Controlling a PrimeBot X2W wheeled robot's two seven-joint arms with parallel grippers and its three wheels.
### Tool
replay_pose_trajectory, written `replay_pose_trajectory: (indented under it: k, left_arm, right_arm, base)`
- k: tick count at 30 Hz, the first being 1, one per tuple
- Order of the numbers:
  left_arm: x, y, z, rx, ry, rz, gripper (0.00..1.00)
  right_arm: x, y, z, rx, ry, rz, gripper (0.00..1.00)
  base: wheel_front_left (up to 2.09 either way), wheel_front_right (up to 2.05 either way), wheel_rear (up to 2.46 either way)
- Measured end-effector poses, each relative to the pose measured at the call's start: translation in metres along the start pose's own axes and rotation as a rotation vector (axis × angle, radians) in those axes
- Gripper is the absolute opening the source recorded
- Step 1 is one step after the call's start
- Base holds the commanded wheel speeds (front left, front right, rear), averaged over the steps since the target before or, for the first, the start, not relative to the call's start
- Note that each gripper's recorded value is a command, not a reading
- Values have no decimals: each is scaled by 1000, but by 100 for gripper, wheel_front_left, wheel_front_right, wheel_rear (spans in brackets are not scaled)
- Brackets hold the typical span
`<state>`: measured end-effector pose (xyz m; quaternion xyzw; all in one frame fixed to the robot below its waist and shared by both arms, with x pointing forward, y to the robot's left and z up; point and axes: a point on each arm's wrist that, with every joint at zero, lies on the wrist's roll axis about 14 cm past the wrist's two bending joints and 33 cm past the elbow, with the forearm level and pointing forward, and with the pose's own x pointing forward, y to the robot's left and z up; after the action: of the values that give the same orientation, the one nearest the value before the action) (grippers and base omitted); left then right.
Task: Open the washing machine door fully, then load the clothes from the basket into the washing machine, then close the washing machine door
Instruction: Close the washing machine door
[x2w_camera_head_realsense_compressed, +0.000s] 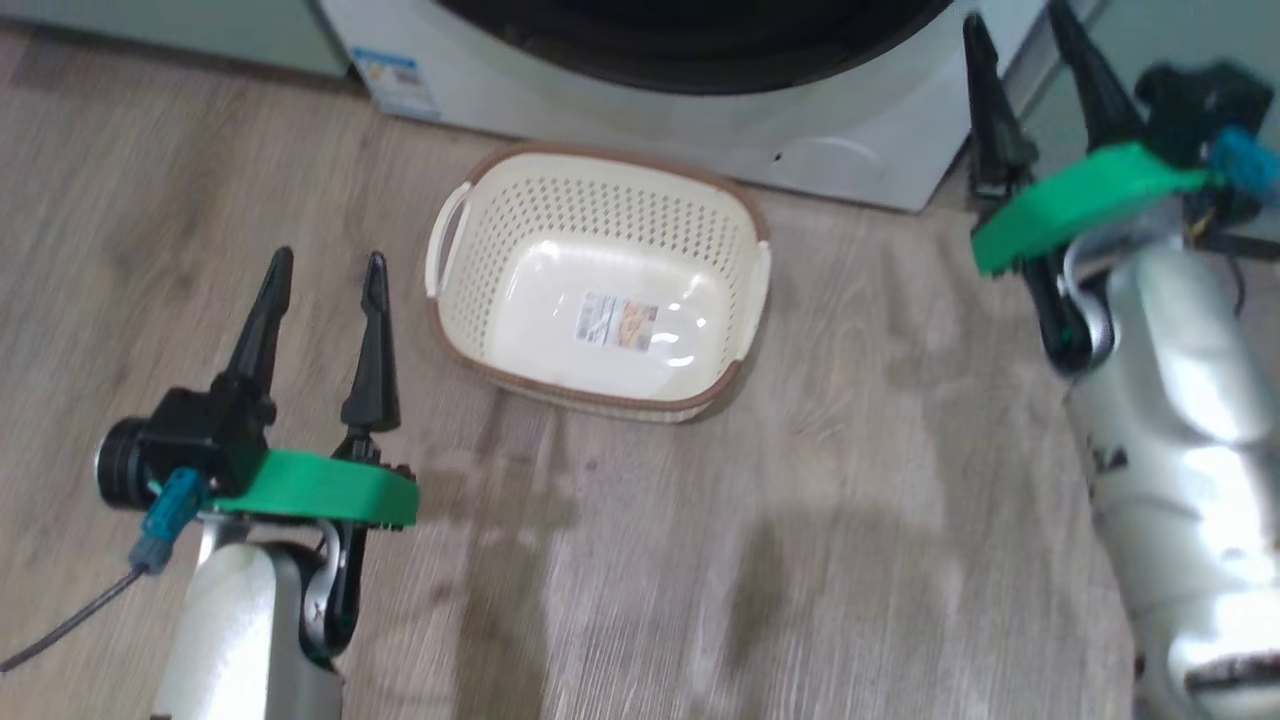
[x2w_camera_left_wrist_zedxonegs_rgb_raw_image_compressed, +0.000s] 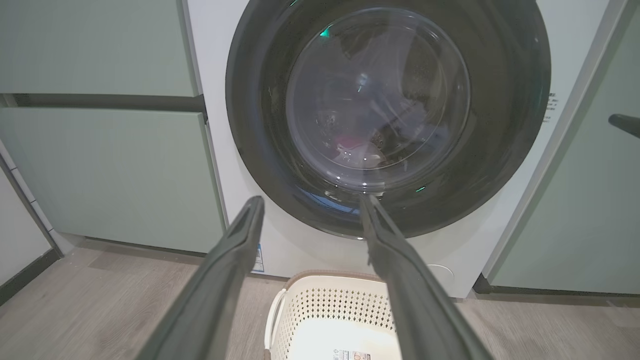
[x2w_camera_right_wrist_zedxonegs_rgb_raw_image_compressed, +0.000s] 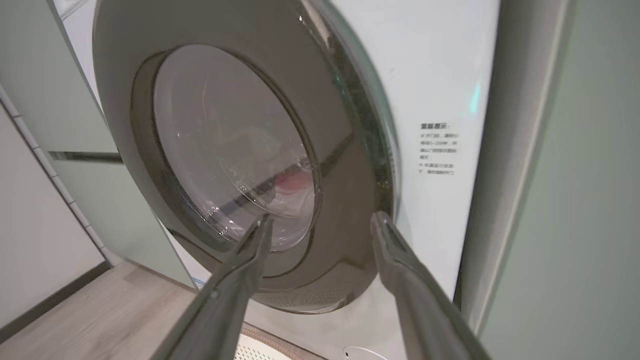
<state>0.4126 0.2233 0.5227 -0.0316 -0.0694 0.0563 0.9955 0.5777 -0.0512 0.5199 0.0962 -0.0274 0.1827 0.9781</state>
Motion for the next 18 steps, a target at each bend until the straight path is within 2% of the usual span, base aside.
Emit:
replay_pose_trajectory:
  k: [6,11,18]
  left_arm:
    - [-11,-13,2,-3,1,-43,100]
    - [-24,-21,1,-4,13,-74,100]
    - [-42,-31,2,-6,21,-112,100]
  right_arm:
    - [-57,-15,15,1,-60,-75,100]
    - [-114,-30,3,-5,-18,-159,100]
    - [-179,-47,9,-16,1,-255,100]
  base:
    - [0,0,0]
    - [0,0,0]
    - [0,0,0]
